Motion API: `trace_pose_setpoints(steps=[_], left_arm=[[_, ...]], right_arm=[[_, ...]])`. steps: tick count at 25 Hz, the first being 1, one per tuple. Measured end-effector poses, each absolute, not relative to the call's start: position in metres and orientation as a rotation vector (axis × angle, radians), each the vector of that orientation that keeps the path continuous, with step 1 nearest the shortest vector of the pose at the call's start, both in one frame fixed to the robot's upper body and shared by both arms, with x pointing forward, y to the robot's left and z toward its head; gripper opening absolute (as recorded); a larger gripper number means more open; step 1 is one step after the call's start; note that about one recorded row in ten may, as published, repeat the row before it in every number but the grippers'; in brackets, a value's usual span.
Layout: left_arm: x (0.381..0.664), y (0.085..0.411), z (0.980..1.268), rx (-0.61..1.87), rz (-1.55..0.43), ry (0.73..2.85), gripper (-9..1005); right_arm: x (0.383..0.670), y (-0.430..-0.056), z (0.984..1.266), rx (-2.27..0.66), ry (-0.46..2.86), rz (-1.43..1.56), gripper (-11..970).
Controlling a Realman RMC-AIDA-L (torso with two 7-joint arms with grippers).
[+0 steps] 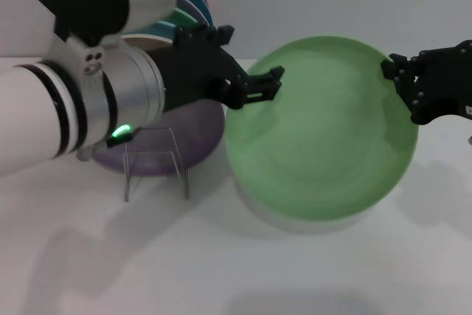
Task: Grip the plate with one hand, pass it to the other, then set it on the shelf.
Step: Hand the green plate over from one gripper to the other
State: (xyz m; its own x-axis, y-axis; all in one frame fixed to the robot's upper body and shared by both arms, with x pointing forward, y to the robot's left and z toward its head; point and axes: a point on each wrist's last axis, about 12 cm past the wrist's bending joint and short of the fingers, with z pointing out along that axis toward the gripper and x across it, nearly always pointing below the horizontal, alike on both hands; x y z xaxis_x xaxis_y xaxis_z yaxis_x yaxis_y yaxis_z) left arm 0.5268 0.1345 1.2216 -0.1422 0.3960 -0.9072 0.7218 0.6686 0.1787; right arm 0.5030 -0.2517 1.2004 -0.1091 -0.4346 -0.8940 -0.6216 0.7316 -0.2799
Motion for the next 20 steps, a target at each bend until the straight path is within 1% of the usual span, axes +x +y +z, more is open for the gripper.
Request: trace_pose_setpoints(steps=[10, 18, 20], left_arm=[[0.524, 0.125, 1.215, 0.952, -0.371, 1.758, 746], [0.528, 0.12, 1.211, 0.976, -0.363, 1.75, 729], [0.529, 0.121, 1.211, 0.975, -0.362, 1.748, 652]], right_arm=[[0.502, -0.25, 1.202, -0.847, 1.735, 0.196, 23], [0.502, -0.246, 1.201, -0.858, 1.733, 0.208, 26], [0.502, -0.246, 1.201, -0.859, 1.732, 0.21, 27]])
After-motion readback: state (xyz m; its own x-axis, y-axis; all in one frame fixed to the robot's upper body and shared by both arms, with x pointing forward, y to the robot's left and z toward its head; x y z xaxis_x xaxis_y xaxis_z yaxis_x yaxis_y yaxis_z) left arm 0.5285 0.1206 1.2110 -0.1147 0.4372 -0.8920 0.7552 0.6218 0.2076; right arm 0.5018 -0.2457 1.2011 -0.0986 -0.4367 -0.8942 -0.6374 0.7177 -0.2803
